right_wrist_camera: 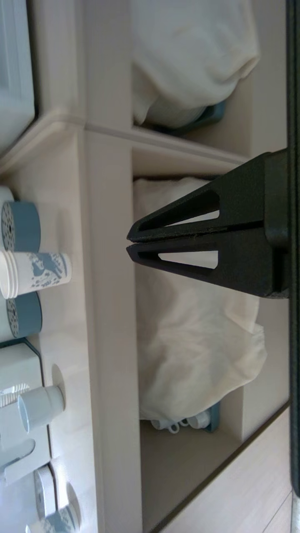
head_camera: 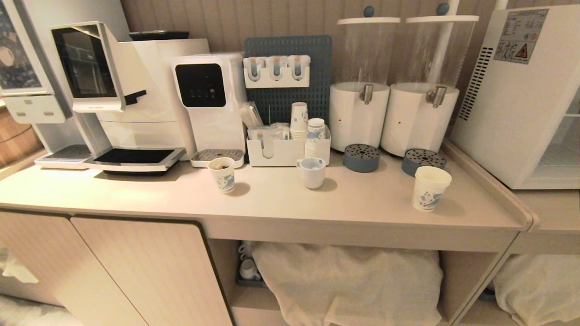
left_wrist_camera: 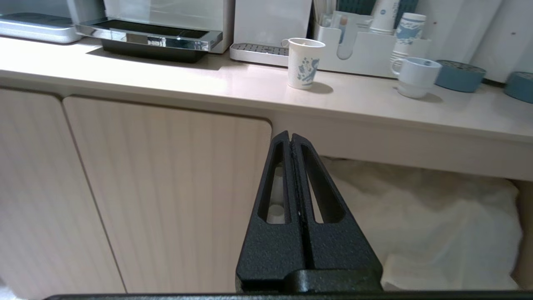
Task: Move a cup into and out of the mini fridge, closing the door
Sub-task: Close the freezer door
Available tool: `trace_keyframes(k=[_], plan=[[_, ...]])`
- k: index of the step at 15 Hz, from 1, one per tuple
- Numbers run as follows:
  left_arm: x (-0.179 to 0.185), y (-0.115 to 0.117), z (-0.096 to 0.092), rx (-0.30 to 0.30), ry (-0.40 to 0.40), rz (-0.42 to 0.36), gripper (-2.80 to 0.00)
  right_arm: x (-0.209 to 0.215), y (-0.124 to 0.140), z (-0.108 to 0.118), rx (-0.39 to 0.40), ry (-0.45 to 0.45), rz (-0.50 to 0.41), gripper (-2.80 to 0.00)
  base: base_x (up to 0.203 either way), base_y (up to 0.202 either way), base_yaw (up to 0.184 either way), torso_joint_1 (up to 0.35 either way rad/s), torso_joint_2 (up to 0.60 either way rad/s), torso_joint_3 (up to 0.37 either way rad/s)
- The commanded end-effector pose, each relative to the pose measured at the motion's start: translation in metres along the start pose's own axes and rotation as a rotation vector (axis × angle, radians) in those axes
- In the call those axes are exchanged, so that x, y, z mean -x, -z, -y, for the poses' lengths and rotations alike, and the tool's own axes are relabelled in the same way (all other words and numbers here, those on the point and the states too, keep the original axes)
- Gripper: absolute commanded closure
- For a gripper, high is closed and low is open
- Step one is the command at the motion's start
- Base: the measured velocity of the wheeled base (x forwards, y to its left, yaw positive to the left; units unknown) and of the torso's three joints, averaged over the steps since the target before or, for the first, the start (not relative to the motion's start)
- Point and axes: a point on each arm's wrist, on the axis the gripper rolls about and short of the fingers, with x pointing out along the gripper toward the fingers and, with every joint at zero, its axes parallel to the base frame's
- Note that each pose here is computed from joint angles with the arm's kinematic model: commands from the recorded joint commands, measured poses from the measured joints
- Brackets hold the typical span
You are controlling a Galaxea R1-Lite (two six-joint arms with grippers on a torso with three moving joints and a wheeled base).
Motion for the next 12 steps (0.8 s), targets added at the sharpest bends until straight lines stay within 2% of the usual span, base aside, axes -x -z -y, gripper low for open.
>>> trace_keyframes(k=[1,7,12], plan=[[-0.0016,0.0115,-0.0015,0.002,-0.005,-0.037,0.0,0.0,0.0,0.0,0.0,0.0,0.0,0.0,-0.205,0.0,-0.003,-0.002,0.0,0.004],[-0.0016,0.0113,-0.0015,0.0,-0.005,-0.036,0.0,-0.0001,0.0,0.0,0.0,0.0,-0.001,0.0,-0.177,0.0,0.001,0.003,0.0,0.001],[-0.0017,0.0115,-0.0015,-0.003,-0.004,-0.039,0.0,-0.0001,0.0,0.0,0.0,0.0,-0.001,0.0,0.0,-0.018,0.003,0.0,0.0,0.0]])
